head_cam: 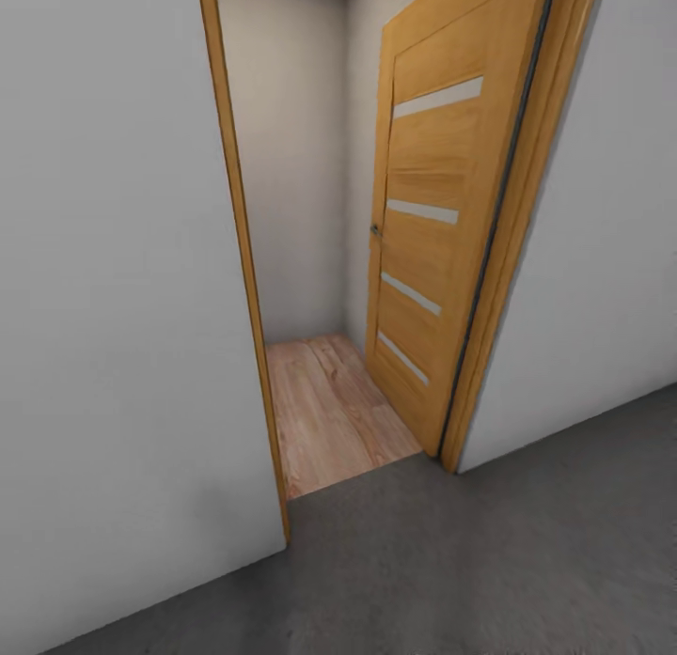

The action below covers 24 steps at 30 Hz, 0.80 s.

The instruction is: Move the two storage containers from the living room to the garage. In the garage, place one container on the floor and stack the other container on top of it (either order is fine).

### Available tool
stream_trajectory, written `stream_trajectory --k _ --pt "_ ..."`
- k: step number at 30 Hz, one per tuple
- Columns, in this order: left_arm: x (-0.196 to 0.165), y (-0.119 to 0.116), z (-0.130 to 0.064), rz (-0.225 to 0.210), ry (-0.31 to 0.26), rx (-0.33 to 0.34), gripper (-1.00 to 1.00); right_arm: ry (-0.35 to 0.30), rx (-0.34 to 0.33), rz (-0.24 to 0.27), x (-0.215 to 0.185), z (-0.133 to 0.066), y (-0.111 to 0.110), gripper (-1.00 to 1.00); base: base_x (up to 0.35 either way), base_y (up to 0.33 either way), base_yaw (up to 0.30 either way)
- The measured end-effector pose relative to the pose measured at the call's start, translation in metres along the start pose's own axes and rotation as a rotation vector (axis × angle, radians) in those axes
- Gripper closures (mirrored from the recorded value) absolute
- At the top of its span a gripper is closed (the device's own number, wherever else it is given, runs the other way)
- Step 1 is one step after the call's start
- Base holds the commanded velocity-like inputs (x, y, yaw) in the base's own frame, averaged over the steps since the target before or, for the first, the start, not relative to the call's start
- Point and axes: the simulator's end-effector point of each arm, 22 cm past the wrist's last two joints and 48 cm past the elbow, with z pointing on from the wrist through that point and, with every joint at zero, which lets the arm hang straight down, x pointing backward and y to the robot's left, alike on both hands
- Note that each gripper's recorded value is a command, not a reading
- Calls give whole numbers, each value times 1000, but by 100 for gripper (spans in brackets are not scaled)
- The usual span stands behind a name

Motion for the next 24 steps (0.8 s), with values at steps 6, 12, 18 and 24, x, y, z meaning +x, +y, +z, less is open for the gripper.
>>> stream_trajectory --k 6,12,18,24 --pt "0 0 0 0 0 0 -100 1 6 -1 0 0 -5 -100 0 0 -24" --pt "1 0 0 0 2 -1 -100 1 5 -2 0 0 -5 -100 16 0 -1" --pt "1 0 0 -2 1 -2 -100 1 1 -1 0 0 -1 -100 247 0 0" --pt "1 0 0 -3 2 -1 -100 1 0 0 0 0 0 -100 315 0 0"
